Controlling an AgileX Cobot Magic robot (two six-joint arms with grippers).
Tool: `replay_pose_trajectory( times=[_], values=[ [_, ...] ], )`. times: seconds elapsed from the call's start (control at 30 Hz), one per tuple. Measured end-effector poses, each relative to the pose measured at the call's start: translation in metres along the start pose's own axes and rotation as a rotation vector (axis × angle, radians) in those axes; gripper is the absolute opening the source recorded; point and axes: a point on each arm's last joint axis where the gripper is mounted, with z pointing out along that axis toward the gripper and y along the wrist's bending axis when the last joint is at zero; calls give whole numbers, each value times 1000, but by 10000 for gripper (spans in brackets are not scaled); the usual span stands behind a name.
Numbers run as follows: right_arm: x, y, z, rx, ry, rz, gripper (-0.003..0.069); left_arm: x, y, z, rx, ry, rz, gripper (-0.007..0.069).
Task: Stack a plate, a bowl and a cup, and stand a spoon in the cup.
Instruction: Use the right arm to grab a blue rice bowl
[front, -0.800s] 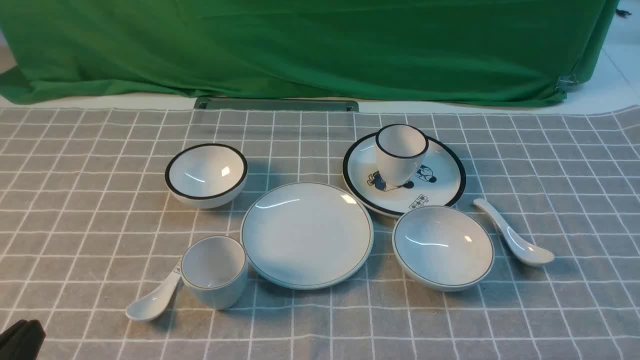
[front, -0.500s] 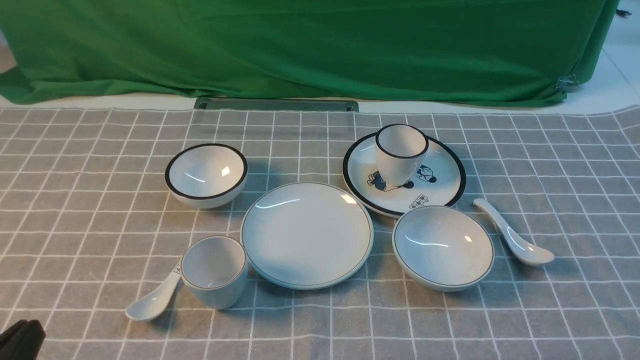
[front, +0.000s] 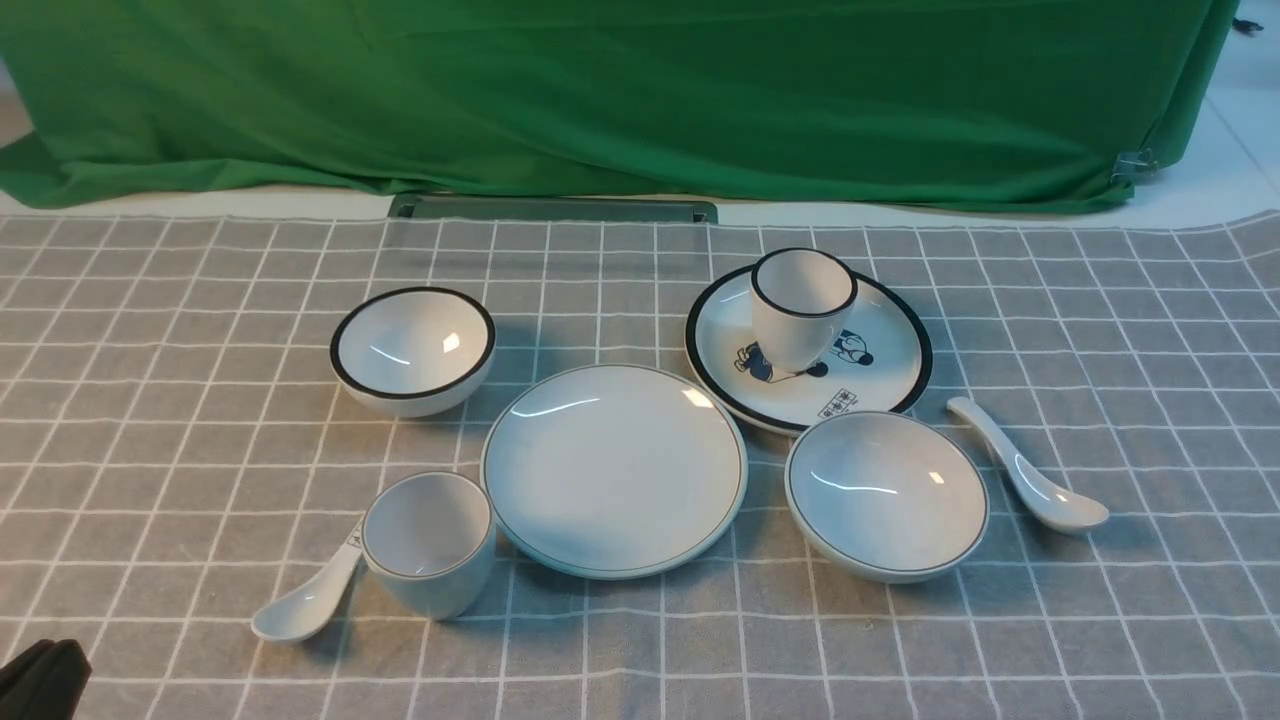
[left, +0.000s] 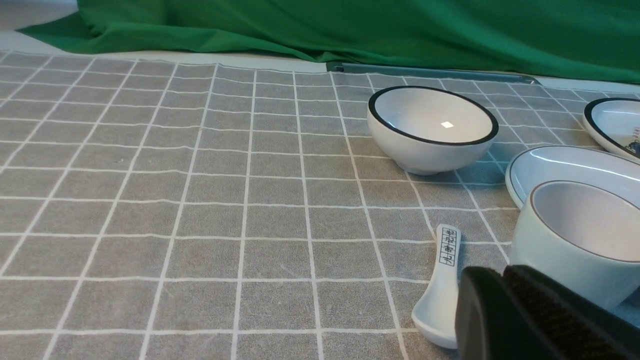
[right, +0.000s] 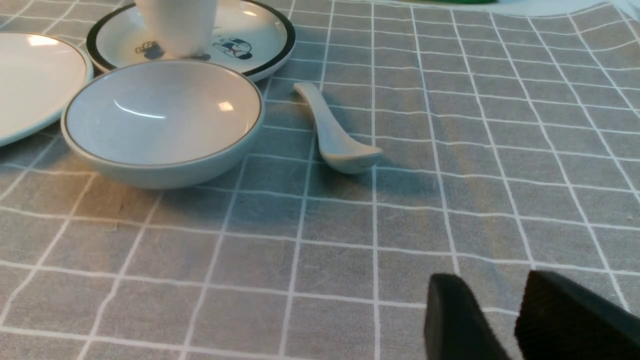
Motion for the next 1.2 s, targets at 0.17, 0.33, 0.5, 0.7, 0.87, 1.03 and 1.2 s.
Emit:
replay_pose_trajectory(
  times=[0.17, 0.33, 0.5, 0.7, 0.87, 1.03, 1.2],
  values=[
    [0, 0, 0, 0, 0, 0, 242, -3, 0, 0, 5, -35, -44, 17],
    [0, 0, 0, 0, 0, 0, 242, -21, 1, -2, 42, -228, -476, 17],
    [0, 0, 0, 0, 0, 0, 242, -28, 6, -5, 50, -317, -723, 17],
    [0, 0, 0, 0, 0, 0, 242, -77, -18, -29, 215, -212, -587, 17],
    [0, 0, 0, 0, 0, 0, 242, -122, -37, -26, 301, 55, -249, 17],
    [0, 0, 0, 0, 0, 0, 242, -143, -52, 6, 433, 296, -123, 17],
    [0, 0, 0, 0, 0, 0, 242, -140, -68, 37, 525, 463, -60, 17]
  ],
)
